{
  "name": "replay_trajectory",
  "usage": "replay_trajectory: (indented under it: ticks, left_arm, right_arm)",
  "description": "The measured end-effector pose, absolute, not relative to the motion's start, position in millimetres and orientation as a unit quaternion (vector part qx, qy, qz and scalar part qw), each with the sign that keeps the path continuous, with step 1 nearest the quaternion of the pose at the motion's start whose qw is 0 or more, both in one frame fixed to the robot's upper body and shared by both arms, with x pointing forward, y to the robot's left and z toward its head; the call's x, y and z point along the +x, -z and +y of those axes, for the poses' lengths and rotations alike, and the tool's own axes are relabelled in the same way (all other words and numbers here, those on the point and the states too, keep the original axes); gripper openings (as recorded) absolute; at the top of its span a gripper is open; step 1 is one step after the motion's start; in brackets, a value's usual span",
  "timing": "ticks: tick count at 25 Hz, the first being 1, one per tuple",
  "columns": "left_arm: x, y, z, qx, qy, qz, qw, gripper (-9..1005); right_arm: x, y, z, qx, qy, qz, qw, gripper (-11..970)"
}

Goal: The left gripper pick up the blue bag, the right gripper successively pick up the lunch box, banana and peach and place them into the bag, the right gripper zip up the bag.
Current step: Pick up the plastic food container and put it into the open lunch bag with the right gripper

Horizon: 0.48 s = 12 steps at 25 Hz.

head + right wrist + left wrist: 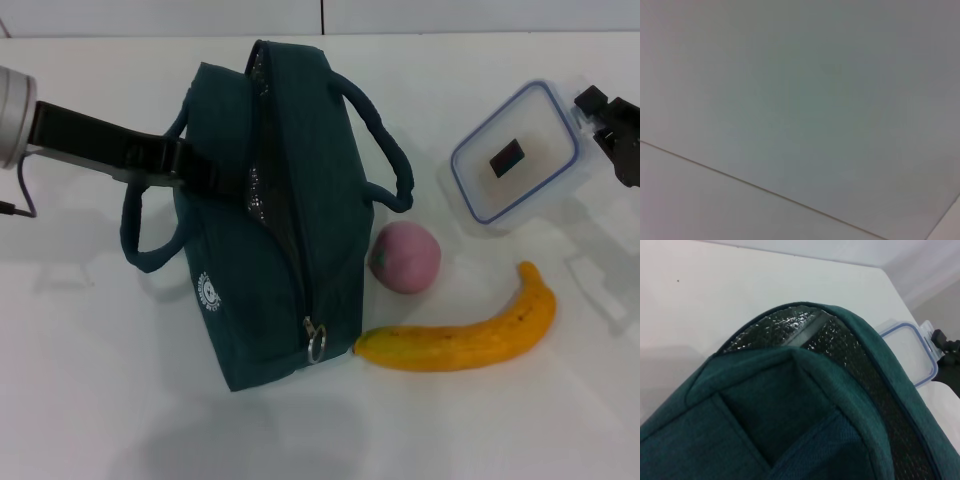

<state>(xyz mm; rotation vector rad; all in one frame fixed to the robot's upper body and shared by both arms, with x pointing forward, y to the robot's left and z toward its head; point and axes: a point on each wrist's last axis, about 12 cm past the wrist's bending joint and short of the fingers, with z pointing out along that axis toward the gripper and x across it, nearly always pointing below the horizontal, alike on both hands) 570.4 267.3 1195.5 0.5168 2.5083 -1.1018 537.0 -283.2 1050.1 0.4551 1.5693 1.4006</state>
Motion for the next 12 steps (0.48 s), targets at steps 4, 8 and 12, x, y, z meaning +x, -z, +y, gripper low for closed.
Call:
replay_trajectory:
  ticks: [4, 8, 12]
  left_arm:
    - [570.5, -1195.4, 266.1, 0.185, 0.389, 0.886, 0.175, 34]
    - [570.4, -1195.2, 265.7, 0.185, 0.389, 0.885, 0.174, 34]
    - [570.3, -1195.1, 265.2, 0.185, 0.390, 0.885, 0.174, 34]
  right_arm:
    - [536.3, -1049.8, -283.8, 0.187, -0.572, 0.642, 0.475, 94]
    - [536.2, -1050.3, -284.6, 0.187, -0.573, 0.640, 0.476, 94]
    - [535.8, -1052.7, -285.5, 0.184, -0.578, 0.634, 0.480, 94]
